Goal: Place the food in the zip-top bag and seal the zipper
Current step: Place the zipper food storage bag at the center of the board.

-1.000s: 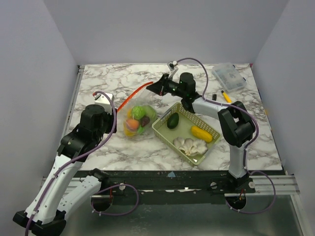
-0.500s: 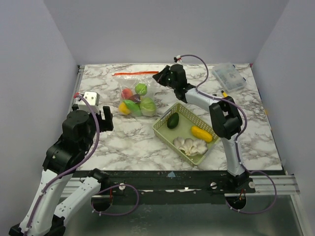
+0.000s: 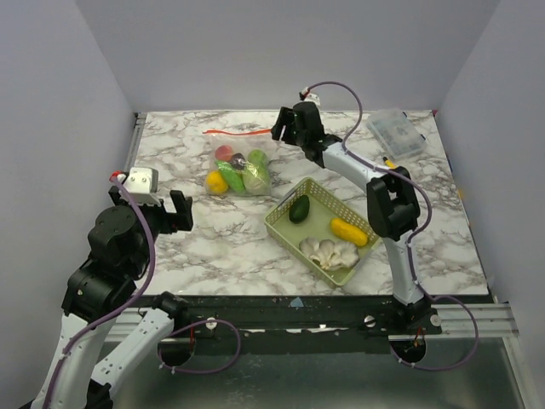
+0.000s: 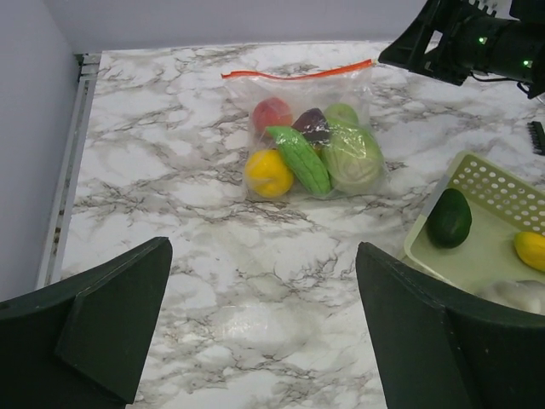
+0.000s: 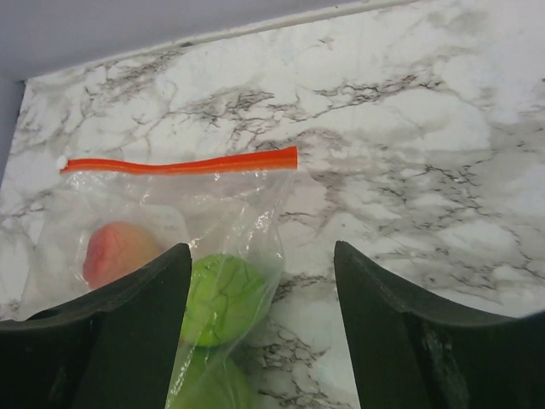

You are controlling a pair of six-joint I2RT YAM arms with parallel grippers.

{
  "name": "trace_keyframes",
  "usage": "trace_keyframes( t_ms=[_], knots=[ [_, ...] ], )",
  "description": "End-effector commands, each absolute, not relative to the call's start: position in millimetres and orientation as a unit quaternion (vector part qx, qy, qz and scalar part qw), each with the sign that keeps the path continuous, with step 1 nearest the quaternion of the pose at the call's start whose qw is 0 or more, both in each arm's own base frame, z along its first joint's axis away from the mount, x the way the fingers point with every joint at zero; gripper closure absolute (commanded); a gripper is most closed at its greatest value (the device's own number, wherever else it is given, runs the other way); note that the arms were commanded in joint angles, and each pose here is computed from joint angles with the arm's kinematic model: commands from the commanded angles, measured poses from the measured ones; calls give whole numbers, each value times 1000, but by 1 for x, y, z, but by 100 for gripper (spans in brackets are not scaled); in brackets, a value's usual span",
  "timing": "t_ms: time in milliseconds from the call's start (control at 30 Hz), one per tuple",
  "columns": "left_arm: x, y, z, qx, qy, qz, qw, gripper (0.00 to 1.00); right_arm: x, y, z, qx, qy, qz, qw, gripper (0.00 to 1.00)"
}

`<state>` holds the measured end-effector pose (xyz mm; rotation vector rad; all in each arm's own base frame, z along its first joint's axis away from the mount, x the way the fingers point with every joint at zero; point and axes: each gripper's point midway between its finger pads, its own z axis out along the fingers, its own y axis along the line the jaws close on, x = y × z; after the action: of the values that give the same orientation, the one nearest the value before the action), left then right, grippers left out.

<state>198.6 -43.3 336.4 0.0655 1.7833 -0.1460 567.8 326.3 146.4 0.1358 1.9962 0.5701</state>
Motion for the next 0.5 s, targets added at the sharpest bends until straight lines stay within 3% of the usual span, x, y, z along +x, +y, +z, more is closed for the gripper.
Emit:
trace_keyframes(
  t_ms=[0, 133, 467],
  knots=[
    [198, -43, 364, 21, 744, -79, 664, 8, 541, 294, 201, -11, 833, 175, 524, 28],
    [197, -47, 383, 18, 714, -104, 692, 1, 498, 273, 235, -45, 834, 169, 523, 22],
    [173, -56, 428, 34, 612, -171, 771, 1, 366, 205, 309, -72, 789, 201, 576, 8]
  ],
)
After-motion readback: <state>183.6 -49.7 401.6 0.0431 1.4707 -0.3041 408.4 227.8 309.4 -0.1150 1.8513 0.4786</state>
